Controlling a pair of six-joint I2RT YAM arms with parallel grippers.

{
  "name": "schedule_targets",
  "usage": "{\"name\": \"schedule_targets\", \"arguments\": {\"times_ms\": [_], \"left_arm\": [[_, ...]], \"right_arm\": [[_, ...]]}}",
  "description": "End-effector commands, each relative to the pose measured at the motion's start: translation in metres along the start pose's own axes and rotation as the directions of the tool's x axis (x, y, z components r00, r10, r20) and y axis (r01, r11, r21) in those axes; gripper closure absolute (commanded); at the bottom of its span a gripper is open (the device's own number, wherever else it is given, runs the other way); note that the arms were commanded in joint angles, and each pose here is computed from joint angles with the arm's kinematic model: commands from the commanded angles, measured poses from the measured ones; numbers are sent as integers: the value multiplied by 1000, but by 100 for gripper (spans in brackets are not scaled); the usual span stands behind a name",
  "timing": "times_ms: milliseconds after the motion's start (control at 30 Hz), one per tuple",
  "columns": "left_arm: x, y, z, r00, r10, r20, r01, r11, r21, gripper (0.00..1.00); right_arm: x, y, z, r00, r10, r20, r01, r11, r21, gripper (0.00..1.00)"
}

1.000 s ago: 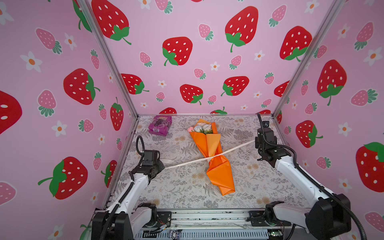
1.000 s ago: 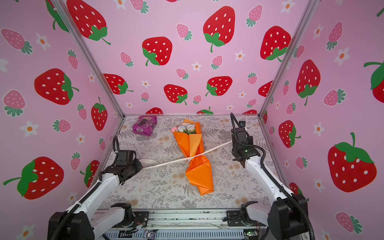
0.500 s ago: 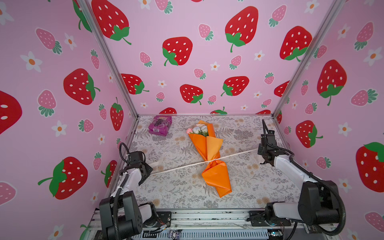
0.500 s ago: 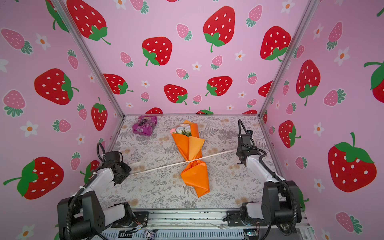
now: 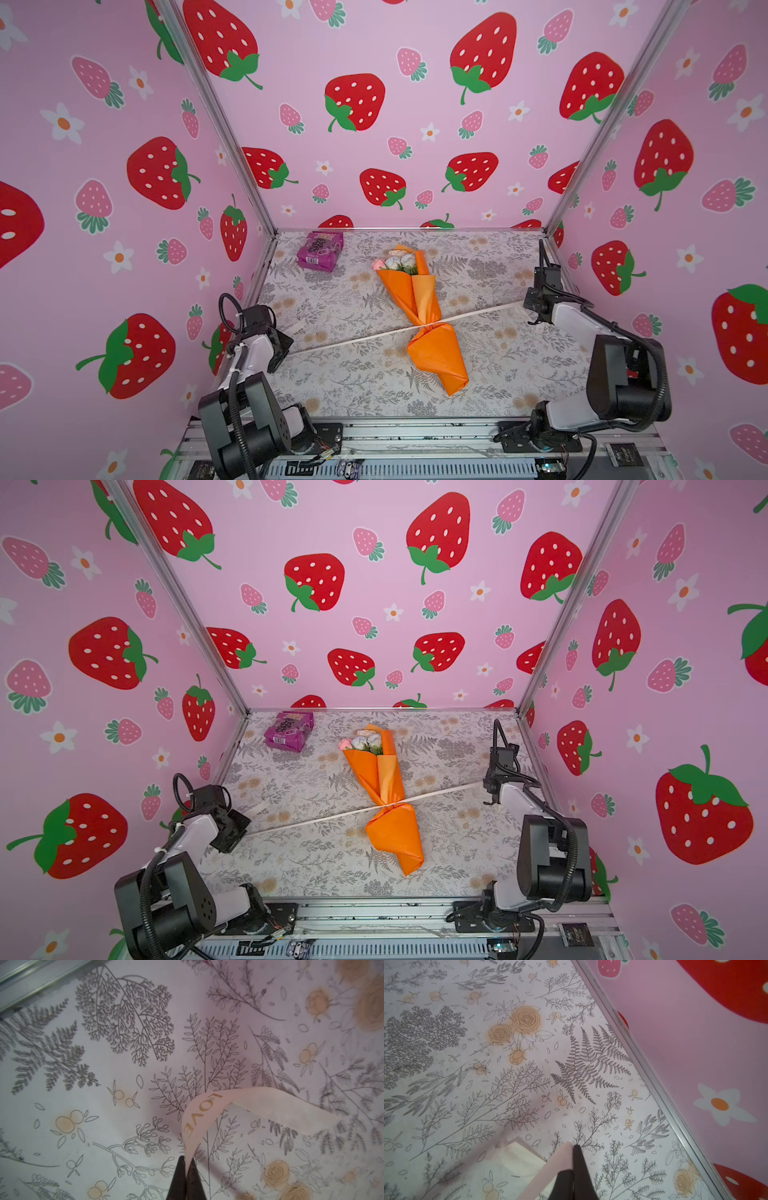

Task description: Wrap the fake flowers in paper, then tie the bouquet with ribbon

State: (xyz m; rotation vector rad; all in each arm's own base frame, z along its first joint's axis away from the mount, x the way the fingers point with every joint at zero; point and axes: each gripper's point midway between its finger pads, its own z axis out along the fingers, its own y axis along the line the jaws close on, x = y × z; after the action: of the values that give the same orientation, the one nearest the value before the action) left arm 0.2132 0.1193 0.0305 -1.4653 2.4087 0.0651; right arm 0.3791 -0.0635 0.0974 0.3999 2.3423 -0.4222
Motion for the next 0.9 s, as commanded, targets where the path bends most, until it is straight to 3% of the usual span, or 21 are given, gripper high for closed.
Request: {"name": "schedule_targets", "arguments": {"times_ms": [0,233,300,367,400,500,533,600,667,733,800,833,867], "left_arm": [[-39,30,-14,988,1,155,27,984,-176,100],[-42,36,-17,987,11,163,26,975,-221,100],[-41,27,-15,987,23,158,7,983,-181,100],[-38,-4,-15,987,78,143,-71,996,-56,100],[-37,-16,-19,984,112,142,-110,994,-21,100],[-26,-59,-31,974,187,129,-206,966,156,100],[-23,-69,-37,967,216,134,-238,954,182,96],[-19,-80,-50,955,258,148,-284,938,201,80],[-16,-89,-65,945,278,170,-313,920,238,60],[-15,-91,-76,945,269,186,-312,914,258,44],[-12,-90,-85,946,261,190,-307,911,276,39],[-7,-91,-88,948,261,182,-306,904,298,38],[-2,-96,-93,949,264,173,-309,889,339,38]], "right_arm": [[-48,-45,-1,984,96,152,-124,975,184,100],[-60,-50,10,983,106,148,-132,974,183,100],[-62,-34,9,986,101,132,-114,989,95,100],[-57,-7,6,992,69,107,-64,997,-46,100],[-53,11,2,996,40,84,-27,989,-148,100],[-38,40,-12,999,-12,34,21,955,-295,96],[-34,43,-15,999,-24,21,29,950,-312,87],[-29,42,-24,1000,-23,-9,19,947,-321,66],[-27,45,-40,1000,-6,-27,-4,933,-360,53],[-27,52,-60,1000,6,-17,-12,905,-424,49],[-25,67,-84,1000,0,-3,-1,854,-521,44],[-23,78,-99,1000,-12,12,17,813,-582,43],[-18,93,-116,999,-34,35,48,743,-668,43]]}}
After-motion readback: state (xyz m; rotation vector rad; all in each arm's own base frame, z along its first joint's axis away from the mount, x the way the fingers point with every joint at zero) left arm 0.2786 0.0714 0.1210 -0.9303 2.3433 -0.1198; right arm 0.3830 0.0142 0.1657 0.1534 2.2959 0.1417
